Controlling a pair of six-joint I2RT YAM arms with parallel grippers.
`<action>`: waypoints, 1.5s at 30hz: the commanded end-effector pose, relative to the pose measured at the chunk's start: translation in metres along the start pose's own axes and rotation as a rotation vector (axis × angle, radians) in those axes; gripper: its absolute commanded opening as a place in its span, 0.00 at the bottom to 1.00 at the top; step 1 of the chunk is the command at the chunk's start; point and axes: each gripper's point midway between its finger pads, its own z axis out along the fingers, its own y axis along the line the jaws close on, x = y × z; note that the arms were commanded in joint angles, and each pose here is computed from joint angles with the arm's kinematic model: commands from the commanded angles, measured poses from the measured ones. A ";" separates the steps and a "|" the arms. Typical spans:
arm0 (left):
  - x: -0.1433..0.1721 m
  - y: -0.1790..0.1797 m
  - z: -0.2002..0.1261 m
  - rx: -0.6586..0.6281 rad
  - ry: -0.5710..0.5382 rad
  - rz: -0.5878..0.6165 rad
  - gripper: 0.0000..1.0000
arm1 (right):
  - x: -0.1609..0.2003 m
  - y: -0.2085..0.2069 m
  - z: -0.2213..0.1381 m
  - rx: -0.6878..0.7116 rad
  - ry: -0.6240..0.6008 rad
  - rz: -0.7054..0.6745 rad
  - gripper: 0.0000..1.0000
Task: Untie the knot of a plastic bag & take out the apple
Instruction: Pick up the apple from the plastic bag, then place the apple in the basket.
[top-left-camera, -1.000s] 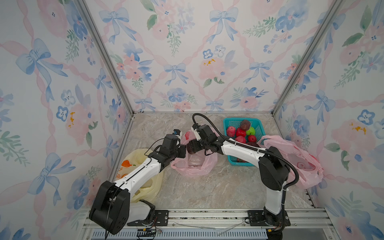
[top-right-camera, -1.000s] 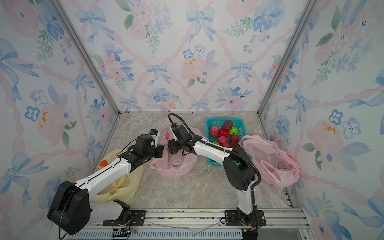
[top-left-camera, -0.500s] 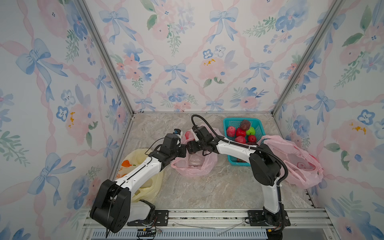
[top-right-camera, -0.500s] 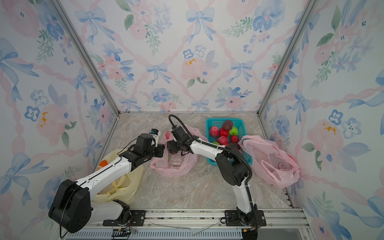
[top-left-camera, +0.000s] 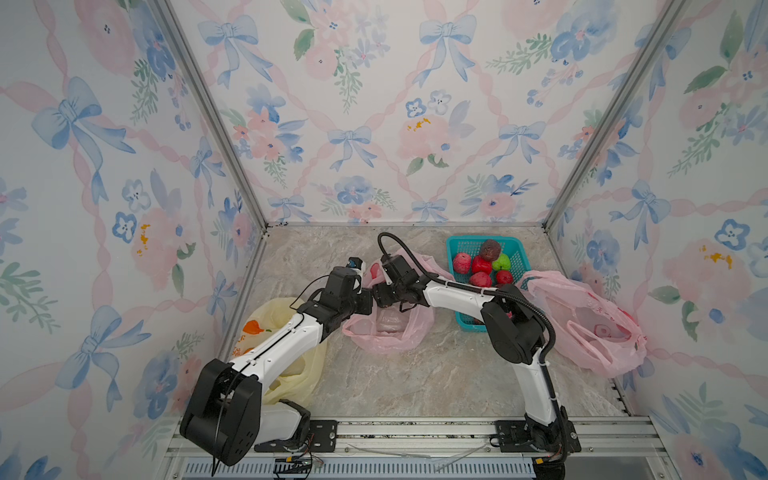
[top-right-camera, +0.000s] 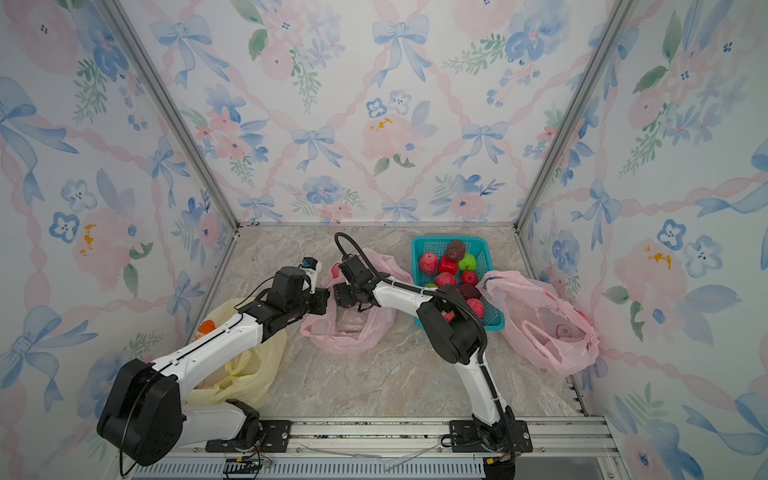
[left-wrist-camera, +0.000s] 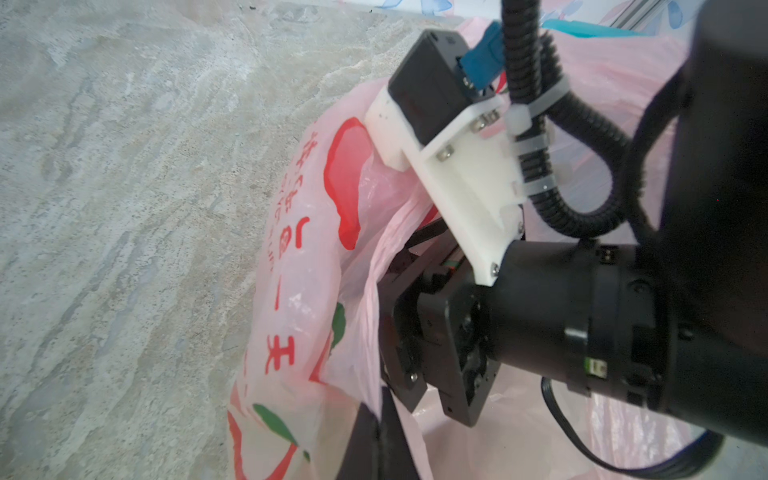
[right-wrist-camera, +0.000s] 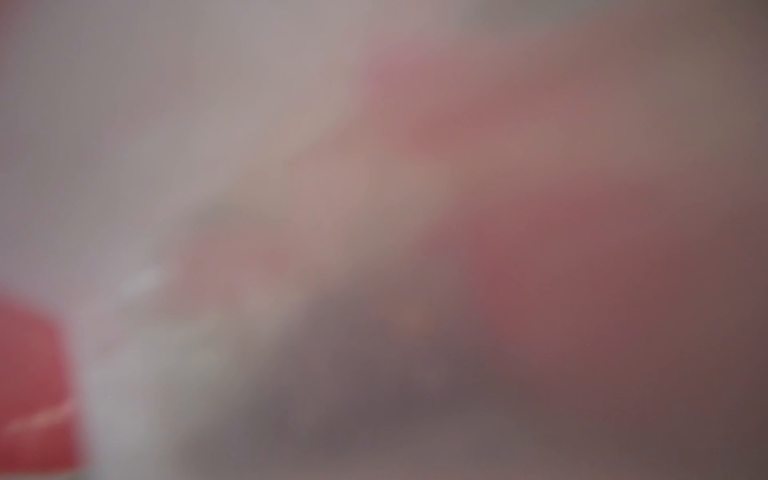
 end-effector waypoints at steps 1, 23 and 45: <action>-0.008 -0.005 -0.001 0.010 -0.012 0.028 0.00 | -0.008 -0.006 0.001 -0.004 -0.013 0.032 0.71; -0.026 -0.012 -0.010 0.019 -0.056 0.057 0.00 | -0.039 0.030 -0.189 -0.547 -0.197 -0.007 0.62; -0.086 -0.091 -0.034 0.278 -0.270 0.284 0.00 | 0.041 -0.255 -0.267 0.317 -0.209 0.371 0.66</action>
